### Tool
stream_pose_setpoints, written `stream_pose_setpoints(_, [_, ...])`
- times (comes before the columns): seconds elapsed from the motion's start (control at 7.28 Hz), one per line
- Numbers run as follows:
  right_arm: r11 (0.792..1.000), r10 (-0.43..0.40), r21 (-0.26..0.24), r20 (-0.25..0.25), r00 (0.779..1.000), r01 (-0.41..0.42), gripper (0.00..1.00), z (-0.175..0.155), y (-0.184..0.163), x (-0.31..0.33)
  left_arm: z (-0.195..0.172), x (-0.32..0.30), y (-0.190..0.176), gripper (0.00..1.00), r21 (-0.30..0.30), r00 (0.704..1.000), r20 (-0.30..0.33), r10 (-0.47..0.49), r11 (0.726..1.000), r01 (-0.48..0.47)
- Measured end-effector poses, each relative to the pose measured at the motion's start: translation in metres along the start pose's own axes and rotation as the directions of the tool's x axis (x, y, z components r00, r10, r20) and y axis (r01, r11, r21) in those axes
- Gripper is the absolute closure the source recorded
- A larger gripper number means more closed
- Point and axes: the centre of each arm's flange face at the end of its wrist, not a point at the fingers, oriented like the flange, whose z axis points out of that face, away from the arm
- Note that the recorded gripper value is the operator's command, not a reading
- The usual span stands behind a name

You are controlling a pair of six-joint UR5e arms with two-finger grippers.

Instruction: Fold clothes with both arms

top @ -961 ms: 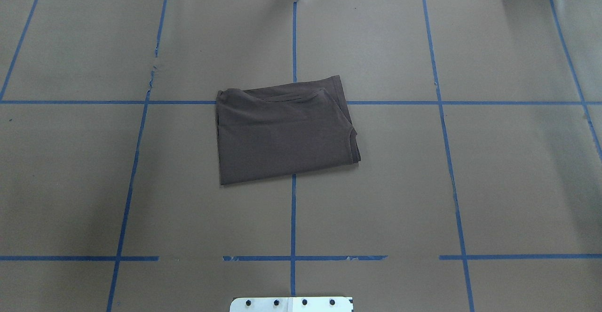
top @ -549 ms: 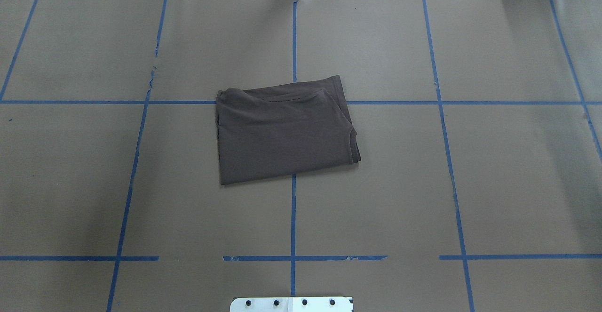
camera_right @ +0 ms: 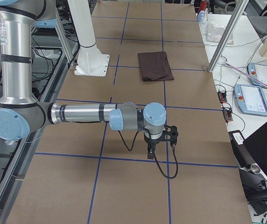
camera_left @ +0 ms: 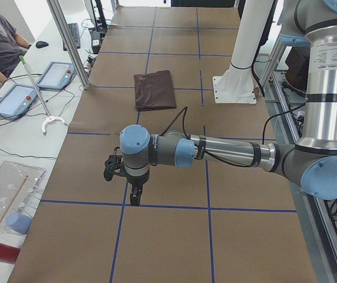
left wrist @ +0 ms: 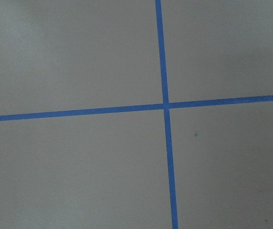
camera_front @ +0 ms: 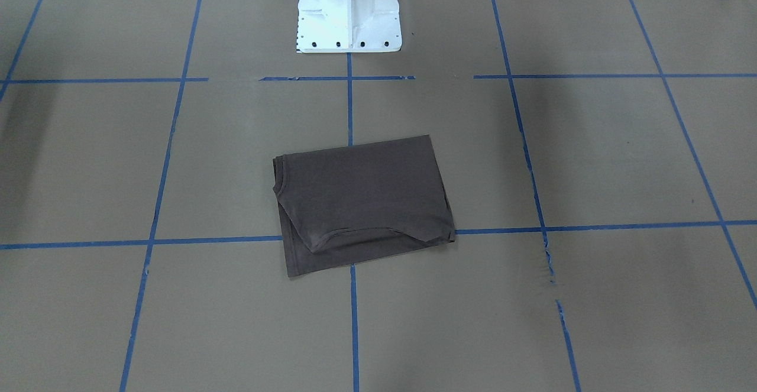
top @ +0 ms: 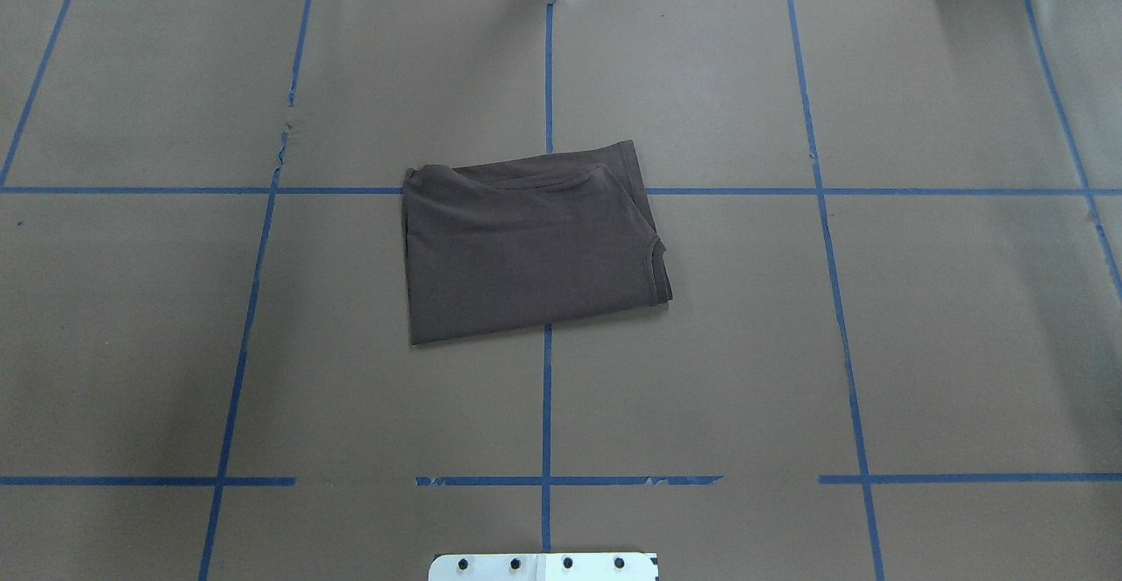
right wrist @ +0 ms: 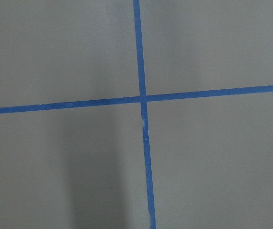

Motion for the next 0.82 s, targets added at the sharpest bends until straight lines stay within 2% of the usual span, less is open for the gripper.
stream_pose_setpoints(0.82, [1.0,-0.004,0.002,0.004,1.0,0.004,0.0,-0.0011,-0.0008,-0.0016,-0.0003,0.0003,-0.0003,0.0,0.001,1.0,0.0,-0.001,1.0,0.001])
